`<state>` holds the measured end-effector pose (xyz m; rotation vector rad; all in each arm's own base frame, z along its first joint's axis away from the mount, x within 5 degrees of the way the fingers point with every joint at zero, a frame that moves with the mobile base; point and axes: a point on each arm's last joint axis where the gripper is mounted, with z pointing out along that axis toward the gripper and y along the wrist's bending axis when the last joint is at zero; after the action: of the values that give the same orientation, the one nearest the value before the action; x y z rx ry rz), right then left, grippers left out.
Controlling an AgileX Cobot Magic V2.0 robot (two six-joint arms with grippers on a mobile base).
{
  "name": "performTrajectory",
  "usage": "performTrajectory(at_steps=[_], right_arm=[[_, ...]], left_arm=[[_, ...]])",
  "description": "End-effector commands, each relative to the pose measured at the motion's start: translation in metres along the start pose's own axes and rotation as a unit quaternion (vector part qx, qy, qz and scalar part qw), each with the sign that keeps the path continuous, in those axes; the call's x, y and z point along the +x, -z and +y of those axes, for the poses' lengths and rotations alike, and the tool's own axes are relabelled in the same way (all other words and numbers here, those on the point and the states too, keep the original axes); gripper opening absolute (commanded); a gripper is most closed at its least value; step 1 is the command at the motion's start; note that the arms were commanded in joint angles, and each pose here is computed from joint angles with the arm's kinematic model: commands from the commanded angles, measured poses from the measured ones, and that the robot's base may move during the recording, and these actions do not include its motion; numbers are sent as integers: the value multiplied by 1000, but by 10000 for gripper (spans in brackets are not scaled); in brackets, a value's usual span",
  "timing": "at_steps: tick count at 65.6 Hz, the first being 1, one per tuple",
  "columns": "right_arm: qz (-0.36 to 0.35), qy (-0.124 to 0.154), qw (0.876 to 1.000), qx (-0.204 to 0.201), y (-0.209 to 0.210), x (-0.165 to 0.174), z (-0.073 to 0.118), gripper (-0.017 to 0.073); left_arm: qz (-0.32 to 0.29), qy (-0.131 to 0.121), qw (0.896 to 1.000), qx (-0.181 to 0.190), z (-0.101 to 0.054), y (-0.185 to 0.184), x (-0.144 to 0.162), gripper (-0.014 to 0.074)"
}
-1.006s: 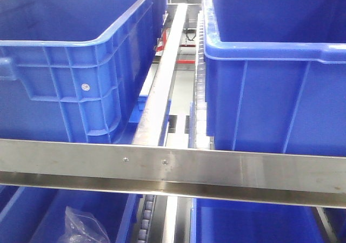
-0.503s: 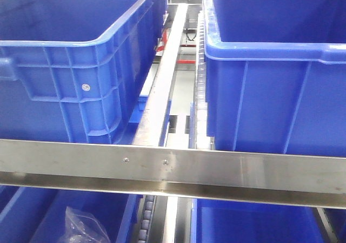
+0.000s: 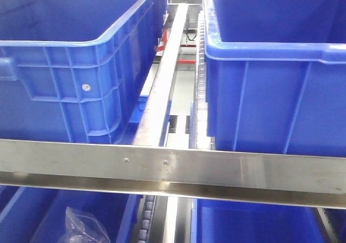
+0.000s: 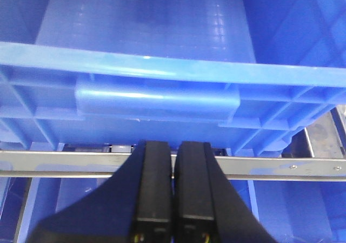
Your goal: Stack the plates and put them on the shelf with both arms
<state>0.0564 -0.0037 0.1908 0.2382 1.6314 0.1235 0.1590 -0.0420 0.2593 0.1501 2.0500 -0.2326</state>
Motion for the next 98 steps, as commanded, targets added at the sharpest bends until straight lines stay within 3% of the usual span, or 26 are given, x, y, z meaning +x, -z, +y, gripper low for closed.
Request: performTrajectory(at_steps=[1,19,33,89,93,98], right_arm=[[-54,0,998,-15,2,-10,3,48],[-70,-4,997,-19,2,-12,3,48],[-63,20,998,-17,2,-10,3,48],[-59,20,998,-16,2,-10,3,48],[-59,20,998,-16,2,-10,3,48],[-59,20,998,-16,2,-10,3,48]], left_arm=[[-56,6,998,5,-1,3,-17,87],[-56,6,998,5,-1,3,-17,87],[-56,6,998,5,-1,3,-17,87],[-56,6,998,5,-1,3,-17,87],[-63,-17,998,7,-3,7,-18,87],[-78,-12,997,10,-3,16,-15,87]])
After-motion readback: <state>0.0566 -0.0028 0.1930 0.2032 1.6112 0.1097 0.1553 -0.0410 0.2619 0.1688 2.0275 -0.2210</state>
